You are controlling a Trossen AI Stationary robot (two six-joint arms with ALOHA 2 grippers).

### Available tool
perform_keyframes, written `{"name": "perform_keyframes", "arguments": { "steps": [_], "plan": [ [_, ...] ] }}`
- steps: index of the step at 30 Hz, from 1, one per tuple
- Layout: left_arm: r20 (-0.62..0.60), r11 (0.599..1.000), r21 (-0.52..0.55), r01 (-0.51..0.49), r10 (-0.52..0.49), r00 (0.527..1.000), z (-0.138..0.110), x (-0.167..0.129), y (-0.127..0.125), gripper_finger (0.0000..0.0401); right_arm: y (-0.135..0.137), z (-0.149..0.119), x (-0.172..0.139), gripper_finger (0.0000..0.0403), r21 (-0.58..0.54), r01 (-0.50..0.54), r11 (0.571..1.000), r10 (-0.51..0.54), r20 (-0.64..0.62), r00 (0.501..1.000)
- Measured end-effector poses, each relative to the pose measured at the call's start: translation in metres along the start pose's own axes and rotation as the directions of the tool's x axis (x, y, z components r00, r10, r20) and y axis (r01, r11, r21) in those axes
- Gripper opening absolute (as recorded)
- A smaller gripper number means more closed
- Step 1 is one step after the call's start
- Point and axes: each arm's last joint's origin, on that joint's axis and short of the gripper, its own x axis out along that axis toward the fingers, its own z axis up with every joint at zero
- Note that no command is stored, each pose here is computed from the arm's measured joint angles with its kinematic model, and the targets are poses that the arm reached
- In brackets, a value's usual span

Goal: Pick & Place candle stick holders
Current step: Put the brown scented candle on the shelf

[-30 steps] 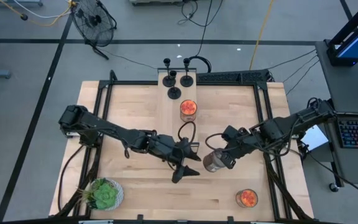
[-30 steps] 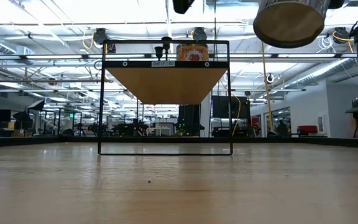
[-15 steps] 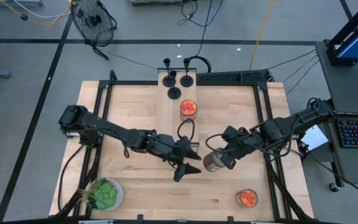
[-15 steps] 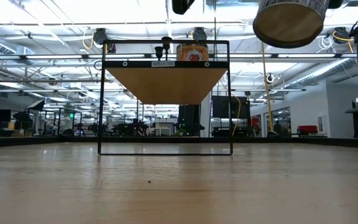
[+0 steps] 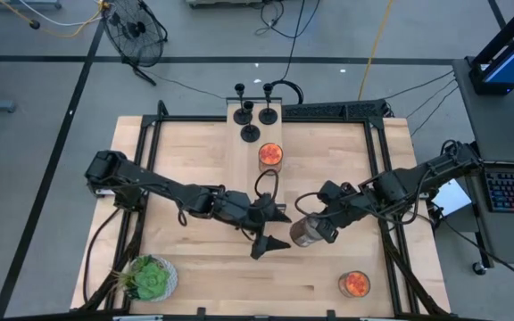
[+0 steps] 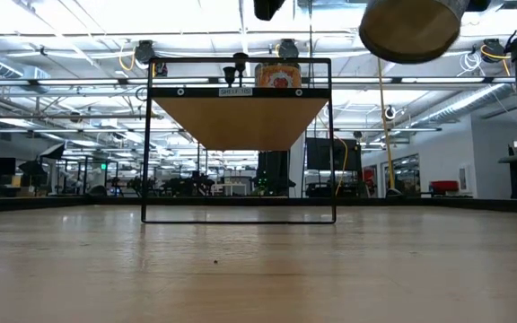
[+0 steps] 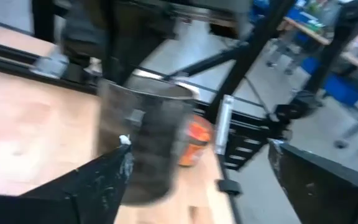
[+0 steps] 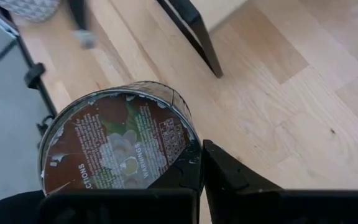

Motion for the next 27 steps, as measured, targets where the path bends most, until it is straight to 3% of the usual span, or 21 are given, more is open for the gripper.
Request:
{"name": "perform_keyframes", "arguments": {
  "steps": [15, 27],
  "plan": [
    [-0.037, 0.999, 0.033, -0.004, 0.005, 0.999, 0.0, 0.0, 0.01, 0.0395, 0.011, 0.005, 0.0, 0.0, 0.004, -0.115, 0.993, 0.115, 0.031, 0.993],
    [-0.055, 0.999, 0.015, 0.029, -0.028, 0.998, -0.001, 0.0, 0.009, 0.04, 0.026, 0.023, 0.026, 0.0, -0.017, -0.209, 0.978, 0.209, 0.035, 0.977]
  ]
}}
